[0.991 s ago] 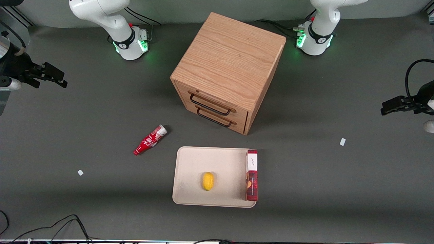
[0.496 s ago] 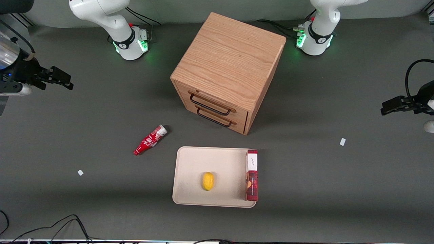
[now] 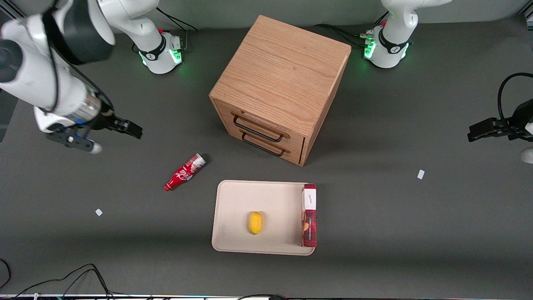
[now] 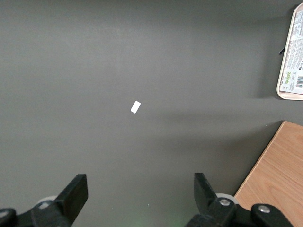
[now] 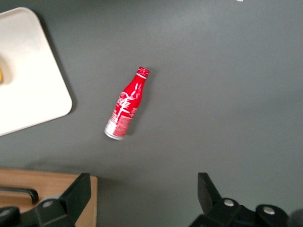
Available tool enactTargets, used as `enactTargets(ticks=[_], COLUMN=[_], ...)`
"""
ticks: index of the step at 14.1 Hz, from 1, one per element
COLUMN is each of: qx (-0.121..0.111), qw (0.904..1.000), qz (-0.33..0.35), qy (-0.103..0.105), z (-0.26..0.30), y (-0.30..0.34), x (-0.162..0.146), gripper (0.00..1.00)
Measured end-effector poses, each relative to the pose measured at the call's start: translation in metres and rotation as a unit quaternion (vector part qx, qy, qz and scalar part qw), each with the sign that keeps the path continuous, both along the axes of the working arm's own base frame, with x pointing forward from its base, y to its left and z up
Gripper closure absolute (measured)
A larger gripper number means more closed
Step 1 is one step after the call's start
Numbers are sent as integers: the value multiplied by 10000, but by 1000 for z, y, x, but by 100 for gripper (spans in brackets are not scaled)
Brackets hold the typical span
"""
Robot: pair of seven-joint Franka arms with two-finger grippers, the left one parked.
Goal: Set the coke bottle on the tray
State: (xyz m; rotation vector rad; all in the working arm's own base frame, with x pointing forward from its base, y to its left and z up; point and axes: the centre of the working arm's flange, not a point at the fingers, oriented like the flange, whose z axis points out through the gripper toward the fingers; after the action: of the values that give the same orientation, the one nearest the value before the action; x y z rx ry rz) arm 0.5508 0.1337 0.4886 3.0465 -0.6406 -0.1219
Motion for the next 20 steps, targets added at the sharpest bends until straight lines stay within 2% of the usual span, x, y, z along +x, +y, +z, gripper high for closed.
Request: enactTargets(ticks=[5,8,17,19,20], qx=[-92,-112,-66,-73,-69], qw=[9944,9913,9877,9876,9876], qz=[-1035,-1286,-1473,-1479,-1479], qy=[-180,-240,-527,-521,-527], z=[-140,-208,-306,-311,-311], y=[33,40,38,38,39], x=[8,3,3,3,3], gripper=[0,0,0,4,13])
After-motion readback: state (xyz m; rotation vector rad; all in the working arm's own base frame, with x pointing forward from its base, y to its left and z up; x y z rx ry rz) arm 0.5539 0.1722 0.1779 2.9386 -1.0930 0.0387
